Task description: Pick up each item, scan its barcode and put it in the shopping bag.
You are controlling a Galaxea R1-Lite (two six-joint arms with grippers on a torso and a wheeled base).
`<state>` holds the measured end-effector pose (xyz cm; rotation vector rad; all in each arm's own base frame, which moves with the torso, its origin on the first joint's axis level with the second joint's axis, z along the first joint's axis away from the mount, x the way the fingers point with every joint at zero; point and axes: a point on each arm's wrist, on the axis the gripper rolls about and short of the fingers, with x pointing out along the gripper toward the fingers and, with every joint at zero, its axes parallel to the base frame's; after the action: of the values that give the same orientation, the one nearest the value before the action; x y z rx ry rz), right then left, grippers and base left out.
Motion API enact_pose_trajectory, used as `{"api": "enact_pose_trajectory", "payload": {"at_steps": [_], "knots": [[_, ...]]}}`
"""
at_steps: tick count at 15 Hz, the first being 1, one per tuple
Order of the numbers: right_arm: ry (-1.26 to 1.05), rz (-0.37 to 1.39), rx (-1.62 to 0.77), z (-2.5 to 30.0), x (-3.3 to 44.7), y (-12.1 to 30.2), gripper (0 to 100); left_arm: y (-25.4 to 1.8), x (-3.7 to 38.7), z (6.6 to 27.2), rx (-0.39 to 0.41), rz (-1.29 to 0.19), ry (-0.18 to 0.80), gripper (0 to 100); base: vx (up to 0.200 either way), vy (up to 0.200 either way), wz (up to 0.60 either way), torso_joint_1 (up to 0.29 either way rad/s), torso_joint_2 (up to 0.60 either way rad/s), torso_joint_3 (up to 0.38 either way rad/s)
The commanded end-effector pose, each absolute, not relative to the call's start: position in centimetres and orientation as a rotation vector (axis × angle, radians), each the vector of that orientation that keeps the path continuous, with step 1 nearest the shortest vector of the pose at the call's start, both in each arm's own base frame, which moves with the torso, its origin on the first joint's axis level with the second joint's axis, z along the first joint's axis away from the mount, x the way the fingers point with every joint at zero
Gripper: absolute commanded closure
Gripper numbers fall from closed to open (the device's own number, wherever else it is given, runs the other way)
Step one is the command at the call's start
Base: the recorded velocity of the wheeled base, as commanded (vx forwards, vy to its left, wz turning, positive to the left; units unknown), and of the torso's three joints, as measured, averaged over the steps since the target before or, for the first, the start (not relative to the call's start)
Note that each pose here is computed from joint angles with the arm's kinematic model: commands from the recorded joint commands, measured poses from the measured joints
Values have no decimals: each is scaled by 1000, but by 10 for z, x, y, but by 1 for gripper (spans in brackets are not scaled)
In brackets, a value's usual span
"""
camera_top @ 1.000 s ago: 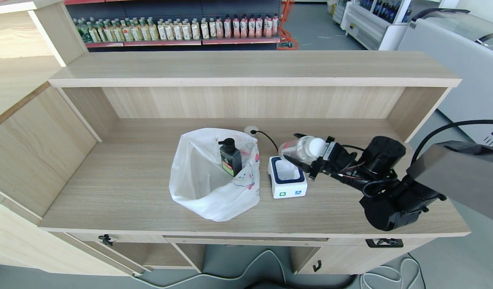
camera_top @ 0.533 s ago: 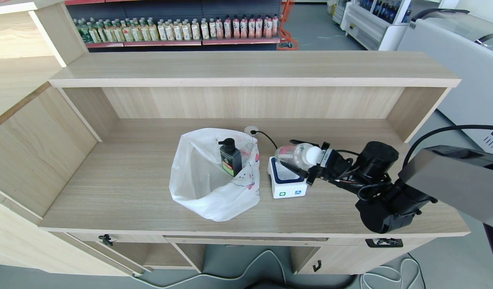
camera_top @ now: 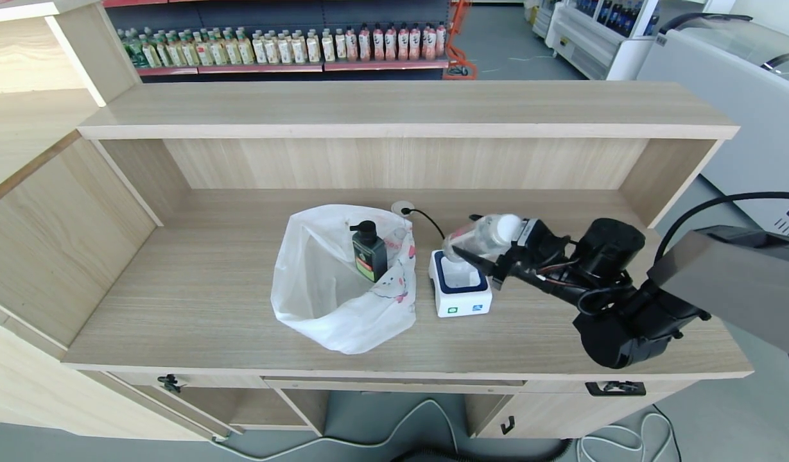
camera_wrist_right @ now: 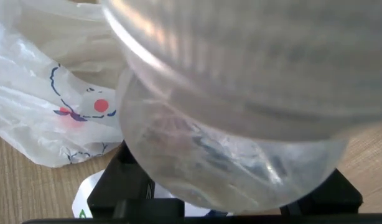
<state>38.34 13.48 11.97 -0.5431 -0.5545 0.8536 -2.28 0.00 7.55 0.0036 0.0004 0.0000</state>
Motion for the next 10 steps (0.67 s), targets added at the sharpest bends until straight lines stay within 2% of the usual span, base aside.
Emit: {"api": "enact_pose_trajectory", "payload": {"at_steps": [1, 4, 5, 8, 10], "knots": [[-642, 720, -402, 189, 359, 128, 100, 0, -23, 75, 5, 0, 0, 0, 0, 0, 0, 0, 0, 0], [-482, 566, -215, 248, 317, 112, 100, 0, -23, 75, 3, 0, 0, 0, 0, 0, 0, 0, 0, 0], [-428, 524, -154, 257, 308, 108, 100, 0, -23, 75, 3, 0, 0, 0, 0, 0, 0, 0, 0, 0], [-287, 434, -31, 265, 292, 99, 100, 0, -23, 76, 3, 0, -2, 0, 0, 0, 0, 0, 0, 0], [-189, 384, 59, 267, 282, 96, 100, 0, -23, 75, 3, 0, 0, 0, 0, 200, 0, -2, -2, 2]]}}
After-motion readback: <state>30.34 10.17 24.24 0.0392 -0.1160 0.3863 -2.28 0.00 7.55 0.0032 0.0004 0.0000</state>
